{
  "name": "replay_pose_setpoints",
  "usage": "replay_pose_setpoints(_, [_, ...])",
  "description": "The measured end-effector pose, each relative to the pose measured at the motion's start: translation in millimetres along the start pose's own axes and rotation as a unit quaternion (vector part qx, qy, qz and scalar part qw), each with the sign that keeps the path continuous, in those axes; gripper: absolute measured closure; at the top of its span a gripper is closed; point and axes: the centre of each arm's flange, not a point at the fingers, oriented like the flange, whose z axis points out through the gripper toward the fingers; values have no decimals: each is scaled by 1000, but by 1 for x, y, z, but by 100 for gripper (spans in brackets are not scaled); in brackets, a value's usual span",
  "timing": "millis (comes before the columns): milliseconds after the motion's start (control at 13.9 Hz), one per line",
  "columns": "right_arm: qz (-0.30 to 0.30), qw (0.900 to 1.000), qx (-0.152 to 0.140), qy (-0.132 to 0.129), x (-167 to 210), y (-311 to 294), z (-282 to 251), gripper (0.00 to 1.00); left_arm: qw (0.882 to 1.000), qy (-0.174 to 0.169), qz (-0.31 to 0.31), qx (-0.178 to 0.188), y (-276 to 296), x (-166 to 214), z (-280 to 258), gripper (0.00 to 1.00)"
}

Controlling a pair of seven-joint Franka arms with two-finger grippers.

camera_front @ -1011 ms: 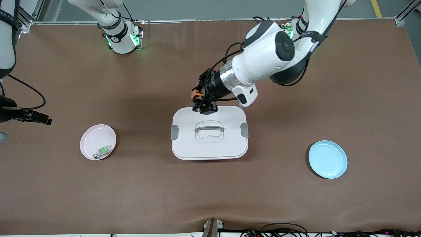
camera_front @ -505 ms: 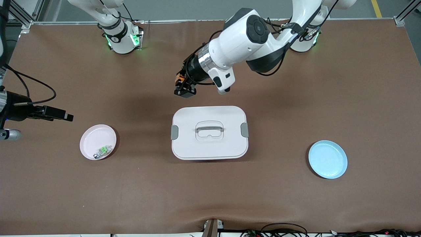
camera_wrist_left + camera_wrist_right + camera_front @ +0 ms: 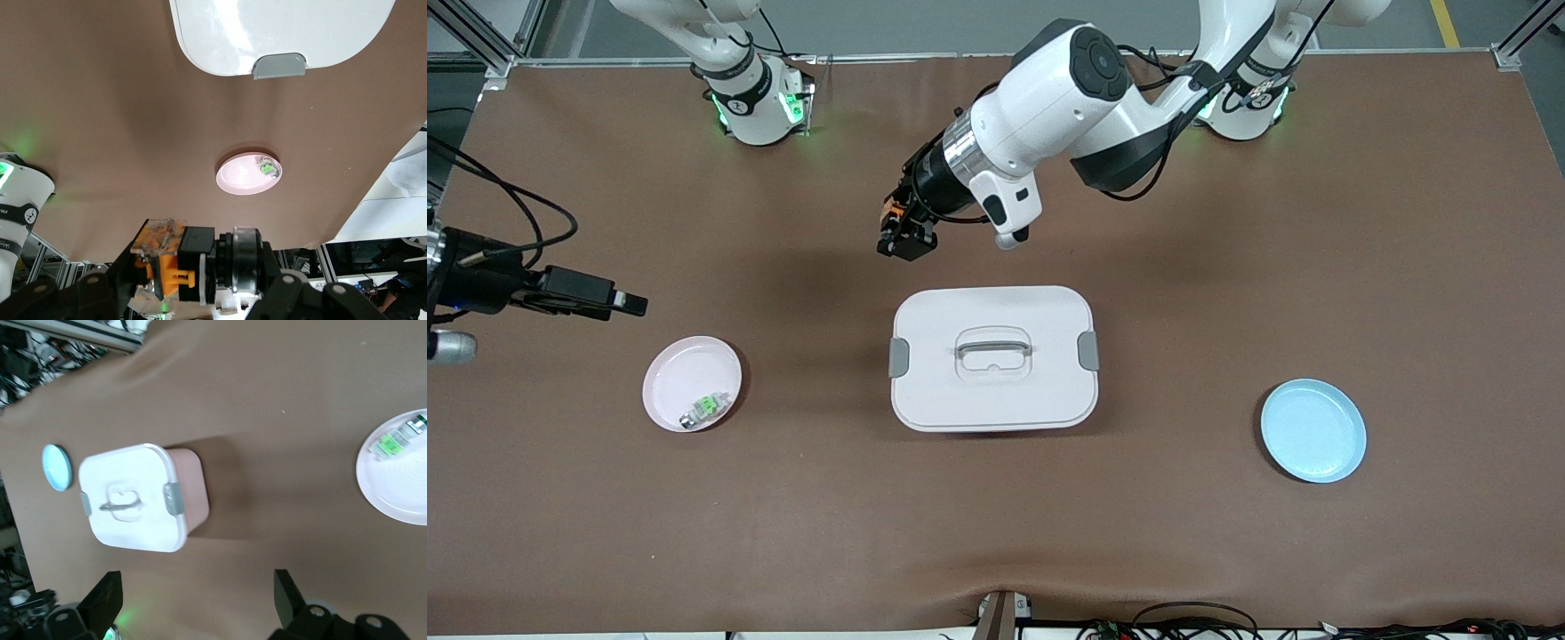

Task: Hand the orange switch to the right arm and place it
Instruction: 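Hold the switch up with the left gripper while the right gripper approaches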

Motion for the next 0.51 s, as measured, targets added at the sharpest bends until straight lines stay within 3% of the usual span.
replay_pose_setpoints(144, [-18, 1000, 2, 17, -20, -14, 6, 0, 1000, 1, -2, -1, 1, 1, 1, 27])
replay_pose_setpoints(505, [-110, 994, 9, 5, -55, -46, 31, 0, 1000, -1, 0, -10, 3, 2, 1, 27])
